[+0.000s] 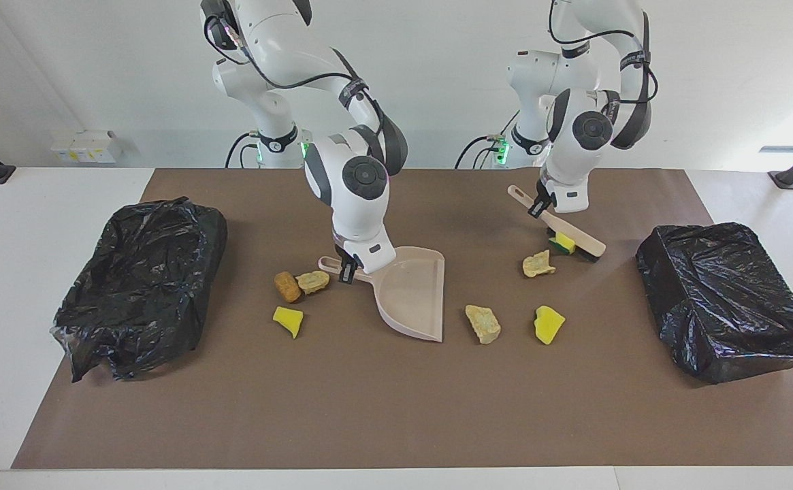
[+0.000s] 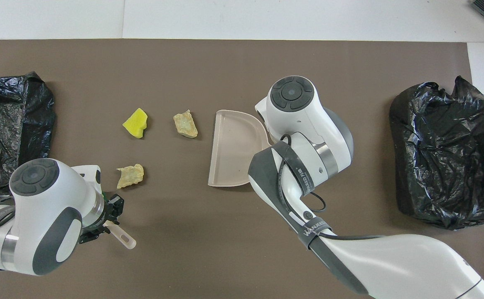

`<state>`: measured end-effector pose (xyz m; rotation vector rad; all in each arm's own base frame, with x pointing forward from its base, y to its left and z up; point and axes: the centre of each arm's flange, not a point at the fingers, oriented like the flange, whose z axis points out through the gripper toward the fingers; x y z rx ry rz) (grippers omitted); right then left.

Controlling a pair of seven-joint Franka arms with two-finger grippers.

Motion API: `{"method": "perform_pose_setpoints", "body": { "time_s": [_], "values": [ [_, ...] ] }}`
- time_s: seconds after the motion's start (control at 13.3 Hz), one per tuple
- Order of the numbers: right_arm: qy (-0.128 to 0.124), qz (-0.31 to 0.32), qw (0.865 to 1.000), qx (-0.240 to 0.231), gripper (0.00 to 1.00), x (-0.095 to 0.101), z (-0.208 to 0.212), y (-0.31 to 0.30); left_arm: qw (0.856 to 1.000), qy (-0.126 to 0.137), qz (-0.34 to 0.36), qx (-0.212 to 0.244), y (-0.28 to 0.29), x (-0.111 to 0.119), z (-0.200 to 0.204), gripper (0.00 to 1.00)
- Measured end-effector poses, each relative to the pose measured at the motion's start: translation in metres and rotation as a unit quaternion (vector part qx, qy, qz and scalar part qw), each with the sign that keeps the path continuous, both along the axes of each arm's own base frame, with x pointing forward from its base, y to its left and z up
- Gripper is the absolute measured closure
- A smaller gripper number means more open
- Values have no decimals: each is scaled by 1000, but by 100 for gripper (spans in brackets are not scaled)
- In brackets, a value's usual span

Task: Sweep and dump trash in bin
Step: 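Grasp the beige brush handle with the left gripper, then sweep the sponge and crust pieces into the dustpan with the left gripper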

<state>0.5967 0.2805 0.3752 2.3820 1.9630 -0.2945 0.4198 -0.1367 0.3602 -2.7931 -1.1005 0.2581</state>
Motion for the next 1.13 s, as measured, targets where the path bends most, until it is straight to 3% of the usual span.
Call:
{"method": "perform_pose_setpoints", "body": {
  "time_s": [0.45, 0.83, 1.13],
  "values": [
    [-7, 1, 1000, 4, 68, 2, 0, 1, 983, -39, -169, -58, -36, 20, -23, 74],
    [-7, 1, 1000, 5, 68, 2, 0, 2, 953, -66, -281, -90, -47, 68, -17, 74],
    [-7, 1, 1000, 5, 68, 2, 0, 2, 928, -67, -350, -107, -61, 77, -18, 74]
  ]
}}
